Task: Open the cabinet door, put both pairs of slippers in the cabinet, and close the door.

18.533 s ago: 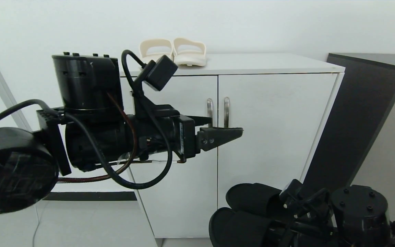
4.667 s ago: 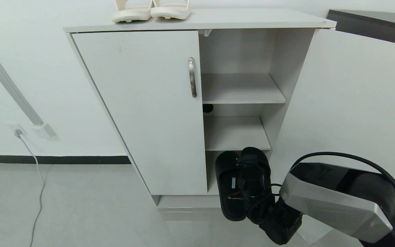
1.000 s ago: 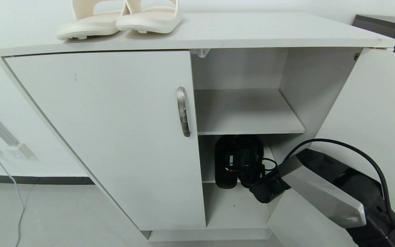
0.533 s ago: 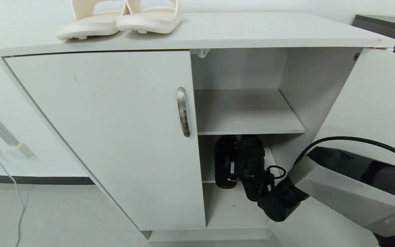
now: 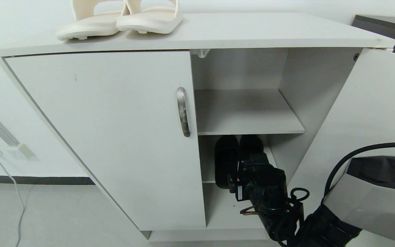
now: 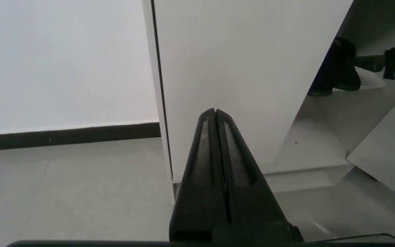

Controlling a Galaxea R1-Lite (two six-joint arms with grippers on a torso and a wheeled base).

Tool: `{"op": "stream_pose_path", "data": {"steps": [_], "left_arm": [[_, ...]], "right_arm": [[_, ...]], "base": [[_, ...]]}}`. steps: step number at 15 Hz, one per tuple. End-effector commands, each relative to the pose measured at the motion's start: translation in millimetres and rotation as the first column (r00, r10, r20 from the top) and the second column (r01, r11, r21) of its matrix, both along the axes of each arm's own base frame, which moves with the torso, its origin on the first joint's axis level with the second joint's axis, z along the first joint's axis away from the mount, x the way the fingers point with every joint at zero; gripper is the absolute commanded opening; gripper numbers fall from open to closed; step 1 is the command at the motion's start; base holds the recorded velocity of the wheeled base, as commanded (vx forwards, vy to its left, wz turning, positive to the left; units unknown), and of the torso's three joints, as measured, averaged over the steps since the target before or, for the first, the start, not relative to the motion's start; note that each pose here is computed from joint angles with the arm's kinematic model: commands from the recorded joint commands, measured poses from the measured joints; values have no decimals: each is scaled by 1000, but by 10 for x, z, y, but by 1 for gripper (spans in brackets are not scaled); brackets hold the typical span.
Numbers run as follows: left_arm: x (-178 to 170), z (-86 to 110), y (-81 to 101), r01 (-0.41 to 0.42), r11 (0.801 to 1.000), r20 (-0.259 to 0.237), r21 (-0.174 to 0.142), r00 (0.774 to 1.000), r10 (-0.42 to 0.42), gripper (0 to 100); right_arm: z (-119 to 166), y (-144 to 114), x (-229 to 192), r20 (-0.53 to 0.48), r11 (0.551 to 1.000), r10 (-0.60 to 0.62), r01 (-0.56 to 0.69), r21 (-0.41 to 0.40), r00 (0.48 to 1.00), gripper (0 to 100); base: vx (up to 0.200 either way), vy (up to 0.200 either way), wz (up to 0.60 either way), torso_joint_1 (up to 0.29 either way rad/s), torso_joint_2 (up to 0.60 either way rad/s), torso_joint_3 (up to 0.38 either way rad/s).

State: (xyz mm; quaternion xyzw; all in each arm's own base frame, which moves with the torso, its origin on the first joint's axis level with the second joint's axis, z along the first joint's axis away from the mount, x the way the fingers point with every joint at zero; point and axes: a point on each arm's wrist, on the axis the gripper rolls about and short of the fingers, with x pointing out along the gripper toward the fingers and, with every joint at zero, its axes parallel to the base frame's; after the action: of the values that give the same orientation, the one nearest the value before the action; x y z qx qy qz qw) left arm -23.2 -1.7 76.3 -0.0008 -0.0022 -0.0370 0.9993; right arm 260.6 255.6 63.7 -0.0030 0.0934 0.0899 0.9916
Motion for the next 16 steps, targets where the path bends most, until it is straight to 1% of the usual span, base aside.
{"op": "stream_pose_path", "data": {"steps": [1, 3, 10, 13, 14, 16], "left_arm": [[2, -4, 0, 0, 1000, -3, -1, 1000, 0, 0], [1, 0, 0, 0, 1000, -1, 0, 1000, 0, 0], [1, 0, 0, 1, 1000, -1, 0, 1000, -1, 0], [2, -4, 0, 1, 1000, -3, 2, 1000, -1, 0], [1, 0, 0, 1, 1000, -1, 2, 1000, -1, 0], [1, 0, 0, 1, 1000, -1, 5, 1000, -1, 0]], "right_arm": [[108, -36, -109, 14, 1000, 15, -15, 10, 1000, 100], [108, -99, -167, 3, 1000, 15, -15, -1, 1000, 100], [147, -95, -199, 9, 1000, 23, -23, 3, 1000, 100], [147, -84, -210, 10, 1000, 28, -28, -2, 1000, 100], [176, -82, -210, 18, 999, 35, -35, -16, 999, 100], [120, -72, -202, 8, 999, 42, -42, -30, 999, 100]], "base": [[0, 0, 0, 0, 0, 0], [0, 0, 0, 0, 0, 0], [-200, 0, 0, 0, 2, 5], [0, 0, 0, 0, 0, 0], [0, 0, 0, 0, 0, 0], [0, 0, 0, 0, 0, 0]]}}
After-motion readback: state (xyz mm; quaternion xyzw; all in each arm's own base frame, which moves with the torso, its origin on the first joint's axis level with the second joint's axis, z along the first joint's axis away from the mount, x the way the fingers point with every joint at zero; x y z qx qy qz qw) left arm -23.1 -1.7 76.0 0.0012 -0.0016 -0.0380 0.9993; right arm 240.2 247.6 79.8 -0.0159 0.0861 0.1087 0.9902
